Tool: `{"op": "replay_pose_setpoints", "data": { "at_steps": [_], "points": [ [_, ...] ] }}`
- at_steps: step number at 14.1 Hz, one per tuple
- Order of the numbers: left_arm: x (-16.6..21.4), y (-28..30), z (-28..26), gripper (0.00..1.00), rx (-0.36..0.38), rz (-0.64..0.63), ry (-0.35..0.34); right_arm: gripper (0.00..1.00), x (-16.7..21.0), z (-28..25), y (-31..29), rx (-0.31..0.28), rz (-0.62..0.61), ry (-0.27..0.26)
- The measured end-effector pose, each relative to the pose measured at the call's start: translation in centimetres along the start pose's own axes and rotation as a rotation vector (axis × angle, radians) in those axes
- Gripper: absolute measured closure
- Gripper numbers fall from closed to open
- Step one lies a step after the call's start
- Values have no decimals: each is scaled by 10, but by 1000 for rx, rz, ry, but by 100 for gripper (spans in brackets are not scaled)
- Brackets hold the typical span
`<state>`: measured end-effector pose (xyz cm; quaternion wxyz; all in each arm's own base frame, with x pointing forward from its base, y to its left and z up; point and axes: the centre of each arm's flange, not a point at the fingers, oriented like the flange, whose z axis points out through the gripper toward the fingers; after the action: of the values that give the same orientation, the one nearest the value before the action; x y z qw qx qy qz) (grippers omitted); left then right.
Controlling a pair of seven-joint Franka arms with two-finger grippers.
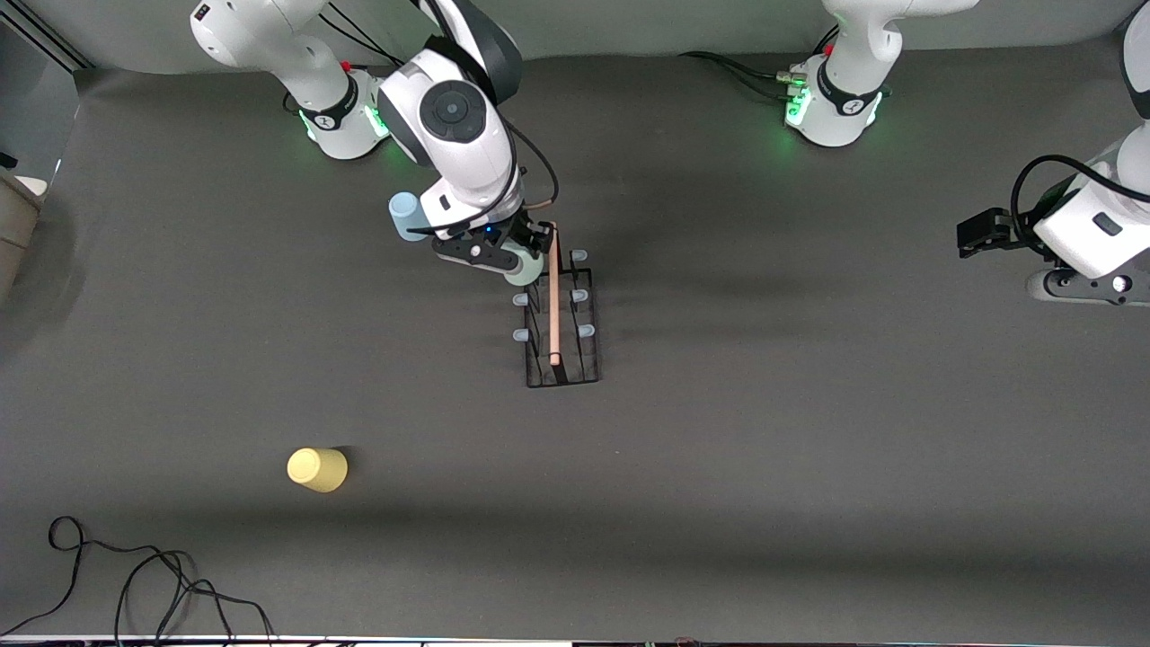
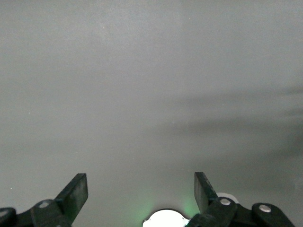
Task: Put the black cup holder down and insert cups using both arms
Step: 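Carry the green cup with the right gripper into a rack slot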
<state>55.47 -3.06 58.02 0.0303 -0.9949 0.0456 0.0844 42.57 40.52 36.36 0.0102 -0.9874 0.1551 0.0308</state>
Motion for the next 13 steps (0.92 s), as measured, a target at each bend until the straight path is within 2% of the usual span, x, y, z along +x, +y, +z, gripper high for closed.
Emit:
{"op": "replay_pose_setpoints", "data": {
  "at_steps": [7, 8, 11, 13],
  "points": [
    [0, 0, 0, 0, 0, 0, 0, 33, 5, 47, 1, -8, 7, 8],
    [0, 0, 0, 0, 0, 0, 0, 30, 6, 50, 0, -8, 7, 9],
    [0, 0, 0, 0, 0, 0, -1, 3, 16, 22, -5, -13, 17, 4],
    [0, -1, 0, 0, -1, -1, -1, 0, 35, -34, -4, -50, 24, -23]
  ]
}}
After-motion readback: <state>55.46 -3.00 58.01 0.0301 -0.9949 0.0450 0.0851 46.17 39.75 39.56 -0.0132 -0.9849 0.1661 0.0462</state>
